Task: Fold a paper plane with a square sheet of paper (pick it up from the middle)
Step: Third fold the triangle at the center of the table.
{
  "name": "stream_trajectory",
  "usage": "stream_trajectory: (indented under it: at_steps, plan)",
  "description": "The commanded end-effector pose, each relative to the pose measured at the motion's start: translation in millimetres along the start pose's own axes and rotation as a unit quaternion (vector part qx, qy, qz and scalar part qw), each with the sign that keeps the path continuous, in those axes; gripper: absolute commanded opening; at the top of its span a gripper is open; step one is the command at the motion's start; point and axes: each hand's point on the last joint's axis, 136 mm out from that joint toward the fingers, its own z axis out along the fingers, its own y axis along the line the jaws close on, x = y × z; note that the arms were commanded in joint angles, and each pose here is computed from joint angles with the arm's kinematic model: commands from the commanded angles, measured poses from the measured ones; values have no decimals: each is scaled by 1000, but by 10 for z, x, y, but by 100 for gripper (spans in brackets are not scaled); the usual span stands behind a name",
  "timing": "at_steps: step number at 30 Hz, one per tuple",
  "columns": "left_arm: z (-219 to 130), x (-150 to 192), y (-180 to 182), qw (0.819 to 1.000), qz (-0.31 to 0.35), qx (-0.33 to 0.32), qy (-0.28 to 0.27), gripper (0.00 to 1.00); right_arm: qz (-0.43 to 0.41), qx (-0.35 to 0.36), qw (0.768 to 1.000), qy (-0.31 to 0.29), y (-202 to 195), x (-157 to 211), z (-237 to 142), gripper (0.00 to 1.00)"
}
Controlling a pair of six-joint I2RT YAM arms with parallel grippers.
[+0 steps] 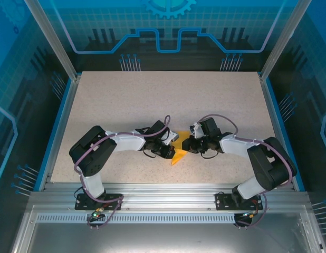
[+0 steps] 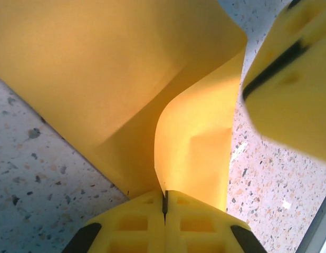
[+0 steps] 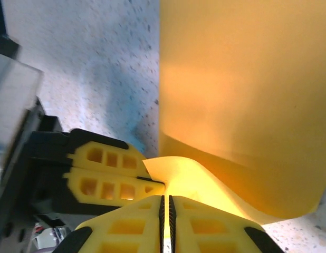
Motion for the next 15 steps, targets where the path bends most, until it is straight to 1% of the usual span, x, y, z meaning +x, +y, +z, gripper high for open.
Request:
stream_trajectory:
  at_steps: [1,8,12,15]
  plan:
    - [35,50,94,1000,-6,-9,17,0,8,-22,1000,7,-40,29,-15,13]
    - [39,54,90,1000,-5,-9,19,0,27,-4,999,19,-272,31,103,12]
    - [42,70,100,1000,-7,-10,21,0,47,40,998,31,-517,74,110,12]
    - [45,80,101,1000,-7,-10,23,0,54,36,997,40,-502,80,86,12]
